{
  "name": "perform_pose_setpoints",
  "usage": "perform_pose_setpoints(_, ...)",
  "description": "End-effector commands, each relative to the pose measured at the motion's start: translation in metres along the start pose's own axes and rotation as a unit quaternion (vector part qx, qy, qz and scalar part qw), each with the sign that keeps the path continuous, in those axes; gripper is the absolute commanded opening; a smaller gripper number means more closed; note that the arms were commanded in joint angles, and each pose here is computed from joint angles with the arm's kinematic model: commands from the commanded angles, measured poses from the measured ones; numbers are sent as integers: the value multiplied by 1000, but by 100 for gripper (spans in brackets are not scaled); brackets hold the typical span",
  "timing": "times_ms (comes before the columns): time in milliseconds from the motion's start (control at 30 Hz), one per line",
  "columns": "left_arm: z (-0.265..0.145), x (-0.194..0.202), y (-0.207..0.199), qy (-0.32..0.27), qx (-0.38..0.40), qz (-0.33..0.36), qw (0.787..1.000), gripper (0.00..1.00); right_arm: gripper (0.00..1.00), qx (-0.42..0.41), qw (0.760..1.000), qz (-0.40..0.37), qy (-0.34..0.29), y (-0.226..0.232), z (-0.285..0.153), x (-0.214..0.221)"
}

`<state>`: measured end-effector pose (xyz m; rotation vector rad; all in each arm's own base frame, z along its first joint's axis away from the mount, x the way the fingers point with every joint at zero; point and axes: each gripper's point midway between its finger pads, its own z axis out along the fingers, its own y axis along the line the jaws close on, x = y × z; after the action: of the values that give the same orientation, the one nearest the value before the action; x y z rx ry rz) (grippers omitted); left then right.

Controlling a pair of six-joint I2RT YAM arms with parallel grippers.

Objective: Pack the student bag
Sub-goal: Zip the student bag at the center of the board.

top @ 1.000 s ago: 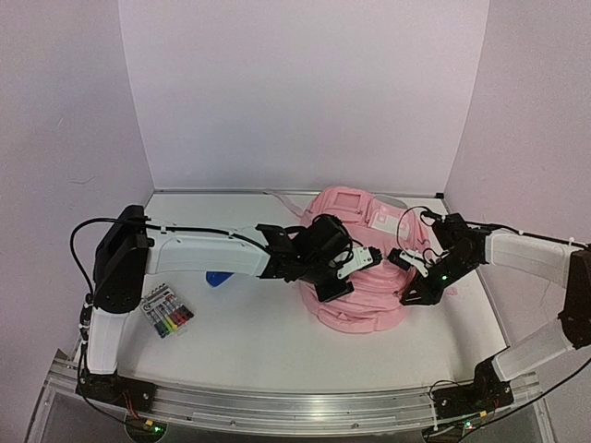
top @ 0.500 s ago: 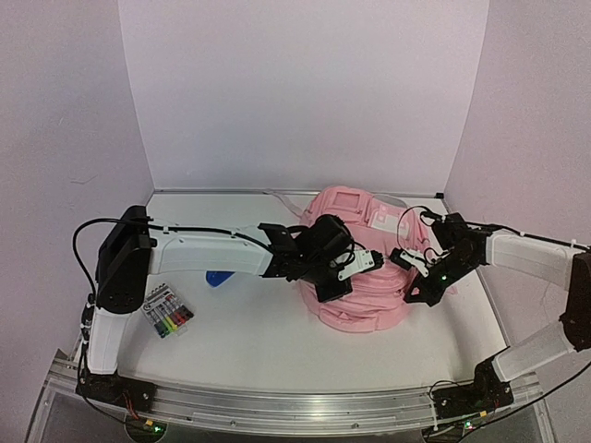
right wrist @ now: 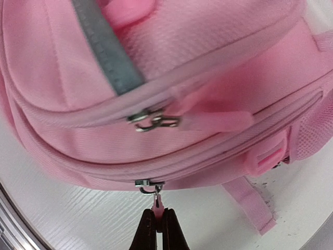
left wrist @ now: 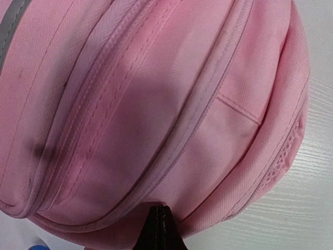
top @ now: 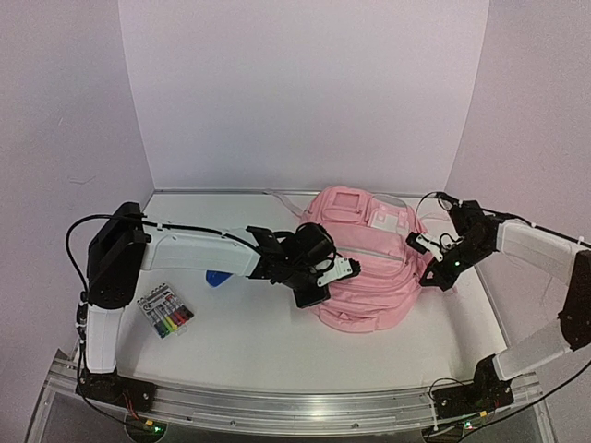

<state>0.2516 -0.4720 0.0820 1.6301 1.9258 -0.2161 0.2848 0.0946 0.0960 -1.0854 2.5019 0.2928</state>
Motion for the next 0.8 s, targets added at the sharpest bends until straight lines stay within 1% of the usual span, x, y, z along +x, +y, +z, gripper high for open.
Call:
perform_pose_setpoints(0, -25, -2, 16, -8, -23, -20, 1000, 1, 0, -3, 1000, 7, -19, -24, -11, -19)
perform_pose_setpoints(33, -28, -7, 18, -17, -26, -23, 999, 3, 0, -18, 1000, 5, -19, -21, -12, -21)
perform_pose_setpoints(67, -30, -15, 19, -29, -28, -26, 999, 7, 0, -35, 999, 4, -21, -16, -13, -23)
perform_pose_setpoints(133, -36, -31, 16, -53, -26, -20, 998, 28, 0, -72, 997, 4, -28, -1, -14, -24)
perform_pose_setpoints(200, -37, -47, 5, -67, -23, 0, 997, 40, 0, -101, 994, 5, -35, 11, -16, -23)
perform_pose_setpoints(233, -35, -53, -2, -70, -22, 11, 997, 43, 0, -109, 993, 7, -36, 15, -17, -23)
perform_pose_setpoints(367, -31, -84, -16, -101, -23, 32, 994, 50, 0, -125, 991, 19, -42, 21, -18, -25)
perform_pose_setpoints(467, -27, -107, -14, -129, -37, 32, 990, 52, 0, -127, 991, 22, -44, 22, -19, -25)
perform_pose_setpoints(567, -18, -122, -15, -141, -44, 45, 988, 53, 0, -128, 990, 22, -45, 22, -19, -25)
perform_pose_setpoints(667, -8, -127, -19, -140, -46, 59, 987, 52, 0, -132, 990, 24, -47, 24, -19, -25)
perform_pose_setpoints(767, -6, -131, -23, -148, -37, 65, 986, 52, 0, -133, 990, 24, -50, 24, -20, -27)
